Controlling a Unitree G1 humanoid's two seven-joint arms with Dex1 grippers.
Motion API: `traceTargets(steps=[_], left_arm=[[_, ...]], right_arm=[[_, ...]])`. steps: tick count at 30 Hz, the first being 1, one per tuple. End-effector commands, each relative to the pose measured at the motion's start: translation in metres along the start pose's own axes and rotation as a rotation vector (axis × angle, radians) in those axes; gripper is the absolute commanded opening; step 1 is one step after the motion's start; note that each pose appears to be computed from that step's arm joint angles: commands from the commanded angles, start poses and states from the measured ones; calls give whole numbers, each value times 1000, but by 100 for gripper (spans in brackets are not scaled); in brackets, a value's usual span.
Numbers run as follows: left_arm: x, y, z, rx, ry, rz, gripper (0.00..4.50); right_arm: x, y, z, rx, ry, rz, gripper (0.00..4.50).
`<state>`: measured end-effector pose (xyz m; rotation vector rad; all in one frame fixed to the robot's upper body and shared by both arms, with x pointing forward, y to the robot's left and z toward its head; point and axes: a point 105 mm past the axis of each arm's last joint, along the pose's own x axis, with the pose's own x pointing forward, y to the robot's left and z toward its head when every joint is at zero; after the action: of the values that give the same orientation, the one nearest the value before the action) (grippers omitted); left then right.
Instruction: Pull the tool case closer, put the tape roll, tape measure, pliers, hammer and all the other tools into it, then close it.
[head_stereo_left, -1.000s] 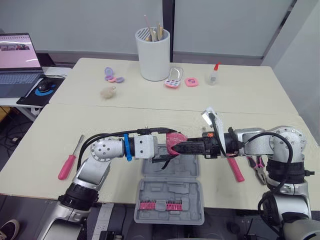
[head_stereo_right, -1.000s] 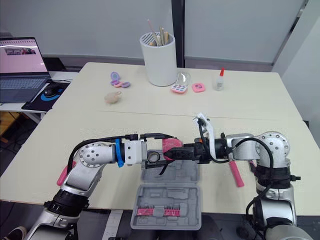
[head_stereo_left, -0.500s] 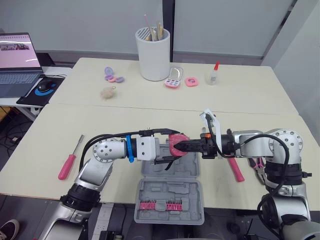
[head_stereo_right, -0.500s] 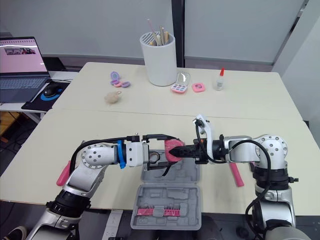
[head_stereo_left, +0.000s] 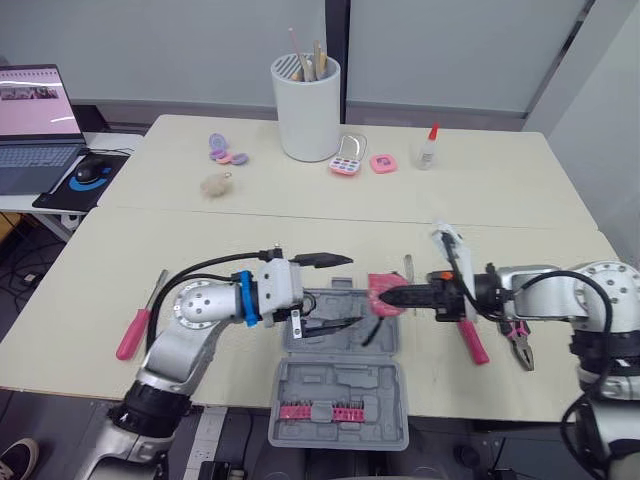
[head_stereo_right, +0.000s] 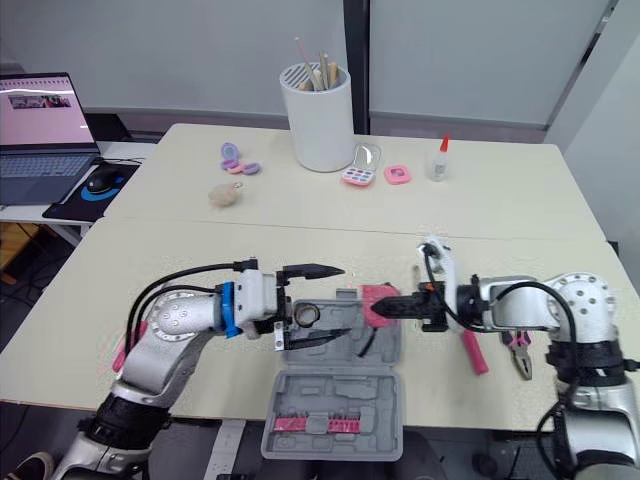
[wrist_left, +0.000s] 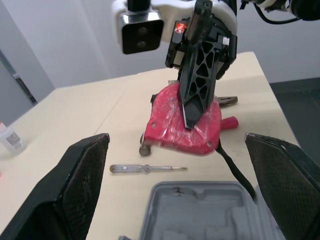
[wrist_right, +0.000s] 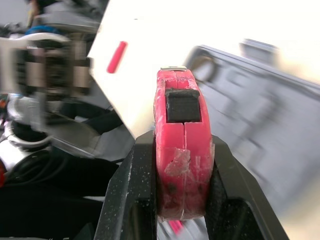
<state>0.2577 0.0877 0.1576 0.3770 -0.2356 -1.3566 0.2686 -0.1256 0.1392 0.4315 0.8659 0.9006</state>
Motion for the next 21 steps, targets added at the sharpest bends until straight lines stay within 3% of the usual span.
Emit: traceTargets(steps=[1, 8, 21], left_arm=[[-5, -18, 16, -35, -27, -52, 450], [-6, -44, 13, -88, 9, -104, 450], [-14, -52, 4, -104, 61, -82, 450]], right_arm=[[-26, -17, -10, 80, -19, -66, 78], [-34, -54, -47, 231, 77, -189, 78], [0, -71, -77, 314, 145, -198, 78]])
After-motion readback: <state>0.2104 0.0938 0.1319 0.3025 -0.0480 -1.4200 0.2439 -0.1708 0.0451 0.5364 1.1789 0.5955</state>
